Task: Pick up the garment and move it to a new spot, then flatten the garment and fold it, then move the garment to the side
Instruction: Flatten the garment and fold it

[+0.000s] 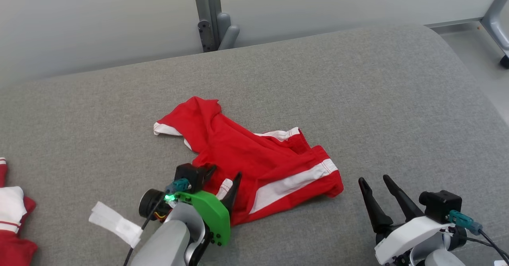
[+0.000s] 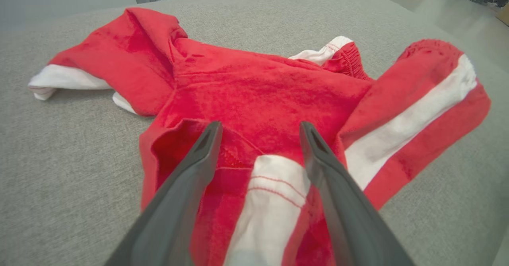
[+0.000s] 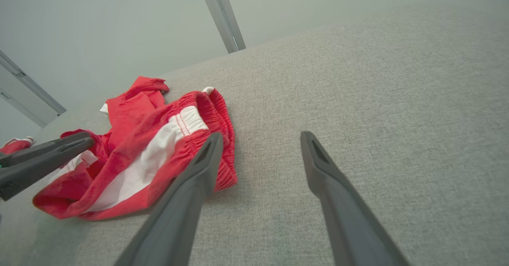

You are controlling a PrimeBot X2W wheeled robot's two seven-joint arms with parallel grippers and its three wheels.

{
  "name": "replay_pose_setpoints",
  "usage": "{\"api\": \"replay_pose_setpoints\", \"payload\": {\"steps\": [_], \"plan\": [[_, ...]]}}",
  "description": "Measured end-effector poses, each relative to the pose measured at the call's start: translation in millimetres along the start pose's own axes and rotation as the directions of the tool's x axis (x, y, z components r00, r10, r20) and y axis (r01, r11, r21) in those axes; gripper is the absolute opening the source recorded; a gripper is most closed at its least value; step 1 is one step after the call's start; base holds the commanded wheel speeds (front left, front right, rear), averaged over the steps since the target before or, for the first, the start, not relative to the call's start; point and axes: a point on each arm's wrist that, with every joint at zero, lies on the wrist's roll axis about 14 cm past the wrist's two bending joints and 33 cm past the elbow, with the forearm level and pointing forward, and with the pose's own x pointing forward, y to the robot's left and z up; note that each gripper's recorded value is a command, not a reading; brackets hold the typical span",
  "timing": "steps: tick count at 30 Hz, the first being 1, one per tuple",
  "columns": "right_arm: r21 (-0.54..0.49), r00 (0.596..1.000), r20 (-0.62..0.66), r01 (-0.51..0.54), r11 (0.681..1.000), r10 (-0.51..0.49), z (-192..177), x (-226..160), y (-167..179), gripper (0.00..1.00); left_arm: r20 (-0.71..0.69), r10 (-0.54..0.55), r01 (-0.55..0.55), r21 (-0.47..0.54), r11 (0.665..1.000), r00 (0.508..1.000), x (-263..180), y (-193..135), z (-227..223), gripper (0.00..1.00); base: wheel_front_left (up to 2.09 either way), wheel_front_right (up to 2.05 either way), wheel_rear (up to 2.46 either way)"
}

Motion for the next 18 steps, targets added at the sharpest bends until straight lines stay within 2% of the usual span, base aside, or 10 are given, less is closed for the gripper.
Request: {"api": "replay_pose_setpoints", "payload": {"steps": [8,13,18], "plan": [[0.012,1.000,-0.014,-0.006,1.000,0.006,-5,5,4,1.00,-0.083,0.000,-0.004,-0.054,0.999,0.997,1,13,0,1.00,0.00,0.00,0.00],[0.014,1.000,-0.019,-0.007,1.000,0.008,-7,7,4,1.00,-0.098,-0.031,0.020,-0.114,0.993,0.995,-1,7,-3,1.00,0.00,0.00,0.00],[0.015,1.000,-0.023,-0.007,1.000,0.007,-8,9,4,1.00,-0.098,-0.035,0.026,-0.099,0.995,0.995,-7,13,0,1.00,0.00,0.00,0.00]]}}
